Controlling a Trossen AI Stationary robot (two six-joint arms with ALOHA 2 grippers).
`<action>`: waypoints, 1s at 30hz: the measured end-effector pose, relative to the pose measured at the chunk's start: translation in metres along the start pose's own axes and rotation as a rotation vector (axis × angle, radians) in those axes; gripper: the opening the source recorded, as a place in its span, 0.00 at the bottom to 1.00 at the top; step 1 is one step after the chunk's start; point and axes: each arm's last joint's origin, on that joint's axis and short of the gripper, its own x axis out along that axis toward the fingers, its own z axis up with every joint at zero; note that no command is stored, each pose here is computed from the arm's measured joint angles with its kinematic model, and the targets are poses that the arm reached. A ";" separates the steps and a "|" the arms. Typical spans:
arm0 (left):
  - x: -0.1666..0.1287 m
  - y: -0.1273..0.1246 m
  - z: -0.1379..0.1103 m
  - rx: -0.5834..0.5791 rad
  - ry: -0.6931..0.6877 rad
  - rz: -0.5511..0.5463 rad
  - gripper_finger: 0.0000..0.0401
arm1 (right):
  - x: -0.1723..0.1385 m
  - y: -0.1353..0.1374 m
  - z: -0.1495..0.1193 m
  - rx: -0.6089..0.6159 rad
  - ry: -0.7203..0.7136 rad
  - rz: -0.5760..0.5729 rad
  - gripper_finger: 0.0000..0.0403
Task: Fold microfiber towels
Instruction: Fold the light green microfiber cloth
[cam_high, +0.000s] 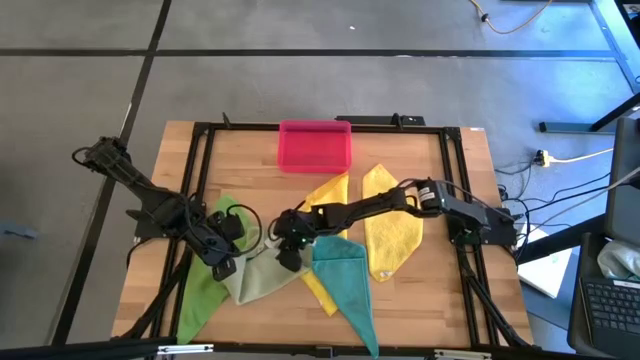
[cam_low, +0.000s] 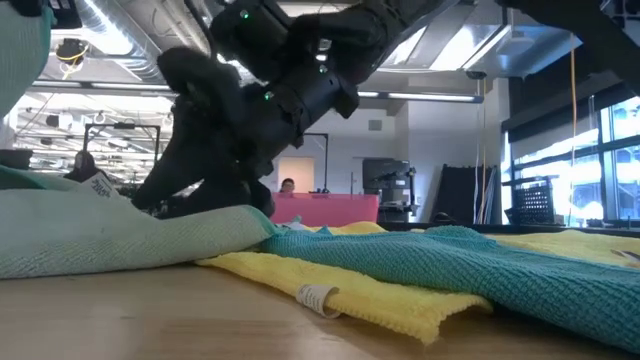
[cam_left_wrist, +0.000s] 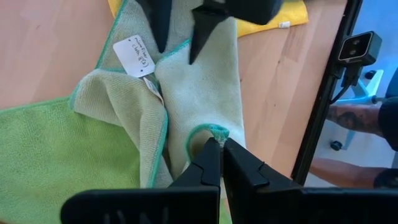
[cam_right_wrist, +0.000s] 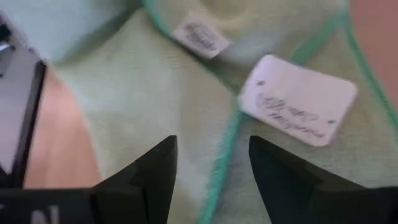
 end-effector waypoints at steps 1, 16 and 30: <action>0.000 0.000 0.000 0.000 0.000 0.000 0.00 | 0.001 -0.002 -0.001 0.019 0.008 -0.004 0.50; 0.000 0.000 0.001 -0.002 -0.022 0.004 0.00 | 0.007 0.017 0.007 0.089 -0.084 0.236 0.50; 0.000 0.000 0.002 -0.025 -0.054 0.015 0.00 | 0.005 0.015 0.012 0.121 -0.110 0.273 0.50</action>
